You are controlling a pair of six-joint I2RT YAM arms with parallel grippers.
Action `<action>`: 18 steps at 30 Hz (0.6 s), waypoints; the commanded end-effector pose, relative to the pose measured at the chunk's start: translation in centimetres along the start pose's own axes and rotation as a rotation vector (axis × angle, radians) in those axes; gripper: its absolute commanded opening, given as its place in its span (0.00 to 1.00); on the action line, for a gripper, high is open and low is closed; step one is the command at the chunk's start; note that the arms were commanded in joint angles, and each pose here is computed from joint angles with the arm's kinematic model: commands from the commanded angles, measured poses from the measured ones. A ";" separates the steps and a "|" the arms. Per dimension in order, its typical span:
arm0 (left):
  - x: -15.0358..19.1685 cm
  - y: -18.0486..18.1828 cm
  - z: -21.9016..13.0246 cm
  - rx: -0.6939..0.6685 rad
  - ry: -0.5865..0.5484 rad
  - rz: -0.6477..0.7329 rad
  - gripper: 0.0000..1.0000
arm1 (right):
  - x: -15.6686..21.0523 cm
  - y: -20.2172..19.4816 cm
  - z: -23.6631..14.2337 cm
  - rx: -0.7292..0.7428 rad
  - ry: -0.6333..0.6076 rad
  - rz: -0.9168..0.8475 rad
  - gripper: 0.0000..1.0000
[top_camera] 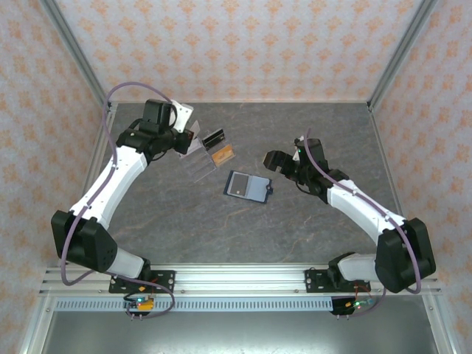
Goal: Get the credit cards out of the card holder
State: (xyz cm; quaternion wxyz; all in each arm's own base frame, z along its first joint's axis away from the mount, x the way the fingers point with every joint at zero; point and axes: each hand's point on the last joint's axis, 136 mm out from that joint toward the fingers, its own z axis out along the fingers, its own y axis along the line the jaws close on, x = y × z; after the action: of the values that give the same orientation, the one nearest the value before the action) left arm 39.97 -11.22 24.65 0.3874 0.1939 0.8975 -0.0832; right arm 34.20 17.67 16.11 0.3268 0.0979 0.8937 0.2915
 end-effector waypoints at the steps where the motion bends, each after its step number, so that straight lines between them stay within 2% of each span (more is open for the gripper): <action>1: -0.3 -0.2 0.4 0.064 -0.021 0.154 0.00 | -0.7 0.3 -0.7 0.006 -0.018 -0.018 0.95; 9: 1.9 2.3 2.8 0.036 0.091 0.207 0.00 | -1.1 1.1 -0.4 -0.014 -0.003 0.011 0.96; 18: 2.3 4.6 5.3 0.106 0.108 0.195 0.00 | -1.2 1.9 1.8 -0.047 0.045 0.098 0.99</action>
State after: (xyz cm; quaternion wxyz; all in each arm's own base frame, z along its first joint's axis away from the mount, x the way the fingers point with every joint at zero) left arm 43.35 -8.24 18.38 0.3214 0.2902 0.8989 -0.0666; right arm 35.27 18.78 15.86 0.2974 0.1152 0.8971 0.3057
